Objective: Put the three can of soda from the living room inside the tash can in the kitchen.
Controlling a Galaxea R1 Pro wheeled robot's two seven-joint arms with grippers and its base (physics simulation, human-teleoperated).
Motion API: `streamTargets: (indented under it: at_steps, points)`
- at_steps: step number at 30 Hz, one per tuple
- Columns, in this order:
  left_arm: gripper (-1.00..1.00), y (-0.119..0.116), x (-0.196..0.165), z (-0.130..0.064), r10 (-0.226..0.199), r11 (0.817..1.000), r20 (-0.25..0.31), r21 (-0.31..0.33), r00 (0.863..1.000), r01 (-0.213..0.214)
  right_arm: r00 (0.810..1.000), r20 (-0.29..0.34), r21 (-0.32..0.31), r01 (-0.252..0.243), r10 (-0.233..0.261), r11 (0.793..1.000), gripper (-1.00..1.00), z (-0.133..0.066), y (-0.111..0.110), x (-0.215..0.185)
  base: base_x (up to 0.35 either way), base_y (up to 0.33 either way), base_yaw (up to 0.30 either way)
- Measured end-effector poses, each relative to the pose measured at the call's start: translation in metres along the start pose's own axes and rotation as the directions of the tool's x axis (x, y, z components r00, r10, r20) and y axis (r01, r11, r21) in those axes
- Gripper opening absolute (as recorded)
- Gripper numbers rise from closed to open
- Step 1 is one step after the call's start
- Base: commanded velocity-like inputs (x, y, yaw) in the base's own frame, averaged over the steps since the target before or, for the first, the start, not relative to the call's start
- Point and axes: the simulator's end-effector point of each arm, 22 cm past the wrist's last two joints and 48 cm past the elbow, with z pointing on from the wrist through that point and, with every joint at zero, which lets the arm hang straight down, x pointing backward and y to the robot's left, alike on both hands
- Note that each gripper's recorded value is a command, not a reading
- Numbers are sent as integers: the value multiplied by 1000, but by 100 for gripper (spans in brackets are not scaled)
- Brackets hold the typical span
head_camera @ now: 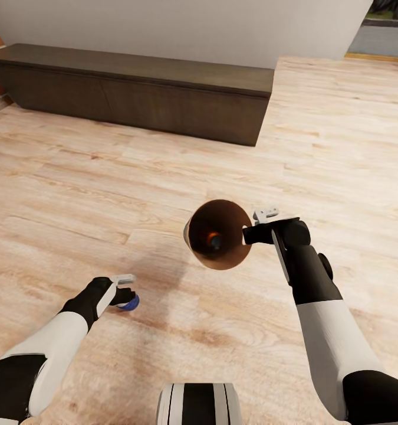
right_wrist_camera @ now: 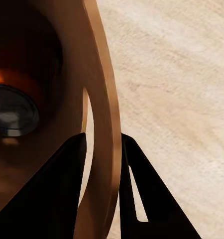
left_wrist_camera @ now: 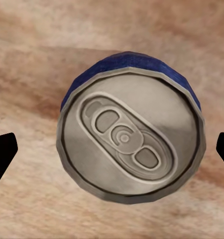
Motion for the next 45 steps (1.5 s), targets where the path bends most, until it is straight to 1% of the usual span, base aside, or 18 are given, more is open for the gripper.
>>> streamTargets:
  at_steps: [3, 7, 18, 20, 23, 28, 33, 34, 39, 45]
  points:
    - [100, 0, 1, 1, 0, 1000, -1, 0, 1000, 0, 1000, 1, -8, -4, 4, 1000, -100, 0, 2, 0, 0, 0, 0]
    - [100, 0, 1, 1, 0, 1000, -2, 1, 1000, 0, 1000, 6, 1, 1, -1, 1000, -100, -1, 0, -2, 0, 0, 0]
    - [100, 0, 1, 2, 0, 1000, -3, 1, 1000, 0, 1000, 13, -1, 1, -1, 1000, -100, -2, 1, -4, 0, 0, 0]
    - [100, 0, 5, 6, 1, 1000, -11, 0, 1000, -1, 1000, 4, -9, -2, 3, 1000, -100, 3, 2, 1, 0, 0, 0]
    - [100, 0, 10, 12, 2, 1000, -23, -2, 1000, -2, 1000, -8, -7, 9, -9, 1000, -100, 10, 4, 6, 0, 0, 0]
    - [100, 0, 10, 12, 1, 1000, -23, -1, 1000, -1, 1000, -8, -16, 15, -15, 1000, -100, 10, 8, 6, 0, 0, 0]
    - [100, 0, 9, 12, 1, 1000, -21, -2, 1000, -1, 1000, -9, -11, 22, -22, 1000, -100, 10, 8, 6, 0, 0, 0]
    - [-100, 0, 9, 12, 1, 1000, -20, -2, 1000, -1, 1000, -9, -11, 22, -22, 1000, -100, 10, 9, 6, 0, 0, 0]
    - [-100, 1, 5, 12, -1, 1000, 2, -3, 1000, 1, 1000, -9, -14, 21, -21, 1000, -100, 10, 9, 6, 0, 0, 0]
    - [-100, 0, 3, 12, -2, 1000, 9, -3, 1000, 2, 1000, -9, -14, 21, -21, 1000, -100, 10, 9, 6, 0, 0, 0]
